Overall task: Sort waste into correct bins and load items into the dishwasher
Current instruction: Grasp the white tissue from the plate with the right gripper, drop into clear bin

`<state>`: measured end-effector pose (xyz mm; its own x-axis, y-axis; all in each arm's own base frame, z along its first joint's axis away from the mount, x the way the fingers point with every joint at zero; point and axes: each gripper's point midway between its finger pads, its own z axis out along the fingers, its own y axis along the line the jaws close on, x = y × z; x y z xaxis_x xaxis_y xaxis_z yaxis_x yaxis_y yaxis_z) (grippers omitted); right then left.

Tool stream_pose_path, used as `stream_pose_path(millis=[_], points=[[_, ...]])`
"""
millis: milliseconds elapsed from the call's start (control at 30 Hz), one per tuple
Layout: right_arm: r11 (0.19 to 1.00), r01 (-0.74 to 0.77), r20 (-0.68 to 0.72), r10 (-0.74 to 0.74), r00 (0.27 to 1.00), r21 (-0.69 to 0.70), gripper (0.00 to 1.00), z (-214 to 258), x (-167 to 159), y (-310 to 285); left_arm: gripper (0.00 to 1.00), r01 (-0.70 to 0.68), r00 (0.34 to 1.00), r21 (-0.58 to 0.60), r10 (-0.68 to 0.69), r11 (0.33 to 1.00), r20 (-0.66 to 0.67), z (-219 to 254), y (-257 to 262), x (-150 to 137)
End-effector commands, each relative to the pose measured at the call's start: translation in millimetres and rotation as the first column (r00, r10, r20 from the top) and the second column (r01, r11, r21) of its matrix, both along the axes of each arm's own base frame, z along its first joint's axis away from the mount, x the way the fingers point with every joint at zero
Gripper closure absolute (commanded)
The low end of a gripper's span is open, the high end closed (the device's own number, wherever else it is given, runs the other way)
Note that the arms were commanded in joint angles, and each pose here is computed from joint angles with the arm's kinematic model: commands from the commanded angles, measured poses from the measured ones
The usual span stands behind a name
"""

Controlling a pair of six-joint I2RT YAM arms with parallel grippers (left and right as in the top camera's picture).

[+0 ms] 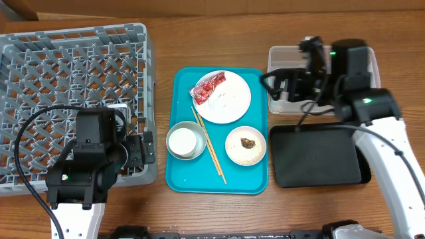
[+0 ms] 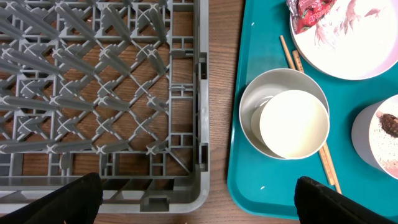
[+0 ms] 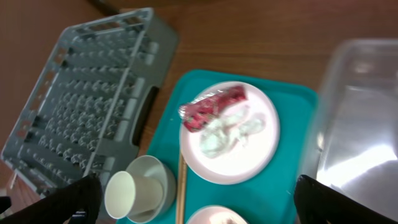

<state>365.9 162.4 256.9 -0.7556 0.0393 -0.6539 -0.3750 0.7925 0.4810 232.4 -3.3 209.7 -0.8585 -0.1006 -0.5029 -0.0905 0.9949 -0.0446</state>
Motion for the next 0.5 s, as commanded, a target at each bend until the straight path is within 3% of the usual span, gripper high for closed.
stream_pose_path(millis=[0, 200, 467], points=[[0.994, 0.039, 0.092, -0.029, 0.995, -0.105, 0.0, 8.4, 6.5, 24.7, 0.0, 0.003, 1.0, -0.004, -0.003, 1.0, 0.03, 10.4, -1.0, 3.3], [0.969, 0.065, 0.113, -0.038, 0.993, -0.239, 0.0, -28.8, 16.9, 66.2, 0.0, 0.004, 0.999, -0.005, -0.004, 1.0, 0.042, 12.0, -1.2, 5.9], [0.953, 0.092, -0.011, -0.099, 0.995, -0.287, 0.0, -116.2, 40.2, 98.6, 0.0, 0.004, 0.999, -0.006, -0.004, 1.0, 0.042, 11.8, -1.3, 6.9]])
